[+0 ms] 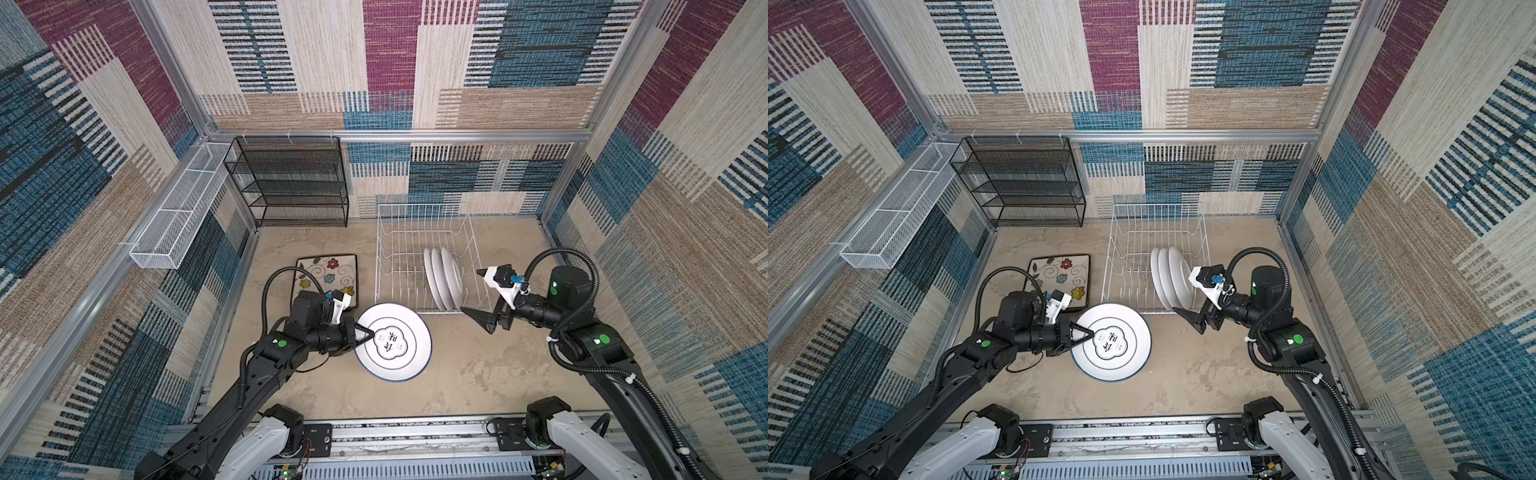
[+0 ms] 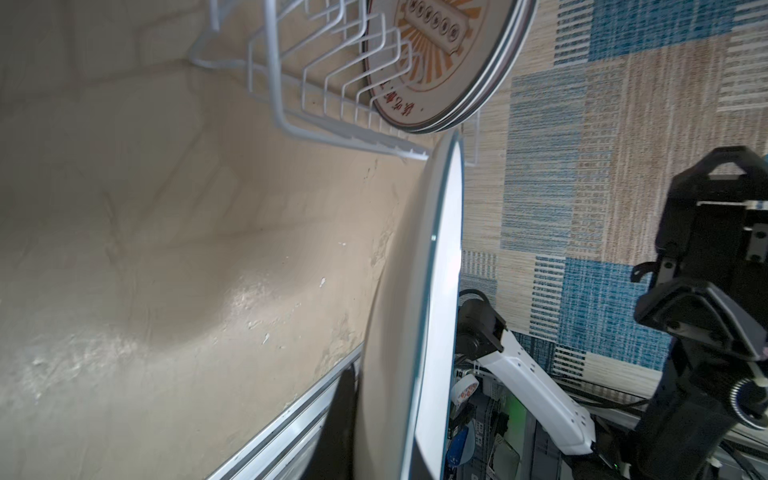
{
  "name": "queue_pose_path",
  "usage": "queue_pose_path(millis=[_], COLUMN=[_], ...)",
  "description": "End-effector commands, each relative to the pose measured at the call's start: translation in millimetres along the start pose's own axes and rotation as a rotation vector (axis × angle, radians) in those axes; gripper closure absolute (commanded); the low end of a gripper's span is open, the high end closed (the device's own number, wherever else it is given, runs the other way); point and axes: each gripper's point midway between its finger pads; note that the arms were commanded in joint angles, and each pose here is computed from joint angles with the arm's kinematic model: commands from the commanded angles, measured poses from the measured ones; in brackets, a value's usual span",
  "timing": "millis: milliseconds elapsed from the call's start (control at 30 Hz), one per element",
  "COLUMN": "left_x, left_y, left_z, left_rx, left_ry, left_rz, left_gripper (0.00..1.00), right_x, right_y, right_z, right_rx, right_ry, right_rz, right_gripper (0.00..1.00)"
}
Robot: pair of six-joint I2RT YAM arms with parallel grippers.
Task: Unload the plates from the dish rack
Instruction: 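Carry the plate toward the floor nearer the robot while the right gripper withdraws, then lower the white plate flat onto the floor with the left gripper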
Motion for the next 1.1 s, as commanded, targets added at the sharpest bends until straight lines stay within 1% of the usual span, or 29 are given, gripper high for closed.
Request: queue_pose_path(millis=[0,133,267,467,667,833,1067], left_x=[5.0,23.4,38.7,49.4,52.3,54.5,63.2], left_y=[-5.0,-12.7,-26.6,-38.3,-51.1,-67.0,-87.4], left_z=[-9.2,-15.6,-22.5,-23.1,-13.6,-9.5,-5.0], left_rx=[0.030,0.051,0.070,0.066,0.034,0.062,0.103], left_ry=[-0.052,-0.059,-0.016,-0.020,-0.020,-0.001,0.012], left_rz=[-0.019,0.016,0.005,0.026,0.007,-0.015,0.007], left_gripper=[1.00,1.00,1.00,1.00,1.00,1.00,1.00], right_x=[14.3,20.2,28.9,35.7,34.3,29.8,25.0], right_y=[-0.3,-3.9,-9.6,-19.0,-23.7,-29.2,-35.8], right_z=[-12.7,-22.3,-34.8,-63.4,-65.4,-69.0,-74.6], right_rx=[0.025,0.058,0.110,0.205,0.207,0.219,0.236], right_ry=[0.061,0.038,0.047,0.056,0.048,0.036,0.030], right_rz=[0.059,0.094,0.131,0.149,0.145,0.132,0.119], right_gripper=[0.00,0.00,0.00,0.00,0.00,0.00,0.00])
Point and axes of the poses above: each gripper's point midway between its finger pads, its own y axis back along the fingers, its own x axis along the line the jaws close on, z = x × y, and after that the axes turned 1 degree about -y, right-handed
